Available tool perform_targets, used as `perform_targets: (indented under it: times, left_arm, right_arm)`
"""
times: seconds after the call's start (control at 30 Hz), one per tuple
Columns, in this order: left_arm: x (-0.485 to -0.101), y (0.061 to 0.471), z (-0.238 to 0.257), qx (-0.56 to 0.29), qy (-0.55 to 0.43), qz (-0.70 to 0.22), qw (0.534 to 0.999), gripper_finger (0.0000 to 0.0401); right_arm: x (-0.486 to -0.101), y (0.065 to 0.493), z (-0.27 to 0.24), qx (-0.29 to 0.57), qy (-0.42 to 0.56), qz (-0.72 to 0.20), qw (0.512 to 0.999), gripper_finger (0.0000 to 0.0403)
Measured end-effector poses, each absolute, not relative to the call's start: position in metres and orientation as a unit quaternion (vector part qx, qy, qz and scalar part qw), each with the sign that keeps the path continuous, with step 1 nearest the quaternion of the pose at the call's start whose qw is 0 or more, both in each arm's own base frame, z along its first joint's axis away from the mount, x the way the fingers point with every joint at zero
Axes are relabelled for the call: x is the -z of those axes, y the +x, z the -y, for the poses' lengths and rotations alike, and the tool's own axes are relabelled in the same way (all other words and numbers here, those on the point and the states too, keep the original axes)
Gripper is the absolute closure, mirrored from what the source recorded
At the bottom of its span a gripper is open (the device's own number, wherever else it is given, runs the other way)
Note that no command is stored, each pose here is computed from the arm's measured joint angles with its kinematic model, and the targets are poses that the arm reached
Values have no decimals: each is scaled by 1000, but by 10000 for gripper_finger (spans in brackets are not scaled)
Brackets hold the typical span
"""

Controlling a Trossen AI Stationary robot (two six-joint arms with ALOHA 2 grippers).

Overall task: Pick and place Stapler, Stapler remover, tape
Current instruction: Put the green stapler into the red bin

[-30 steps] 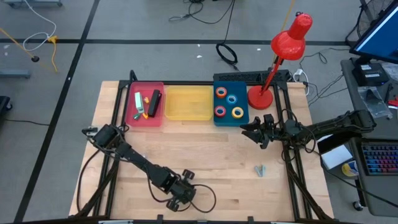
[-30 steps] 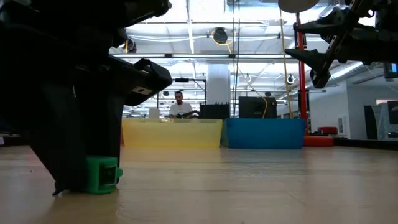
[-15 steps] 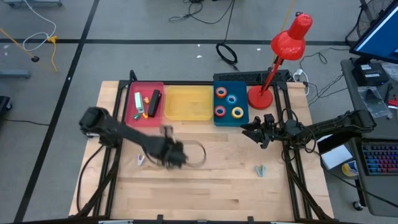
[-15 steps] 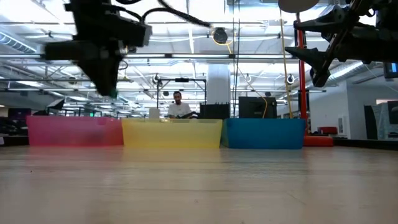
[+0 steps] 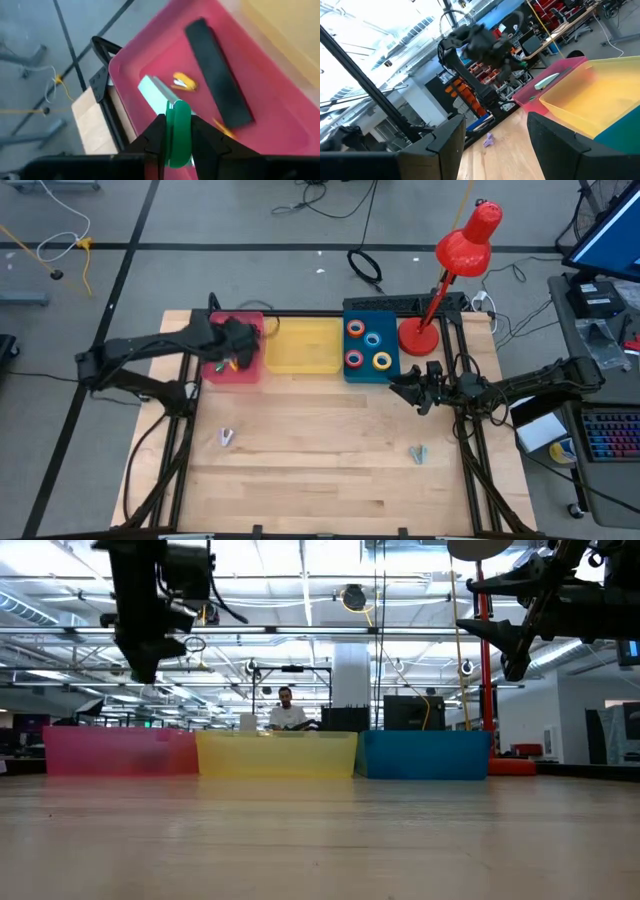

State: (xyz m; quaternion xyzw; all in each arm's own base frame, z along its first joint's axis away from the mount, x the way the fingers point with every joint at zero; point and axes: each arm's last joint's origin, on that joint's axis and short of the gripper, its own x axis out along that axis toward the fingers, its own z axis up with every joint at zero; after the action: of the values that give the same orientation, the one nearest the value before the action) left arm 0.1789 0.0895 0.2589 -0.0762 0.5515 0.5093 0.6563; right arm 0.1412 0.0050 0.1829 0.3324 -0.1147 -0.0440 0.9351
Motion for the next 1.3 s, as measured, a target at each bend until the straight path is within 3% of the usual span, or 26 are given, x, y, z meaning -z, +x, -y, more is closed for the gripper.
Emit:
perform_targets:
  times: [0.23,0.6,1.17,1.3]
  left_arm:
    - [-240,168,-150,-544,-149,-492,663,342]
    - [-192,159,-214,-556,-258,-489,621,332]
    - [-160,162,-243,-533,-264,-492,636,328]
    - [-162,164,-246,-538,-260,-474,646,305]
  right_arm:
    - [-183,141,-5,41,353,116,927,197]
    - [-183,141,-5,41,353,115,928,197]
    - [-183,141,-5,40,364,116,923,197]
    - [-183,141,-5,40,363,116,923,197]
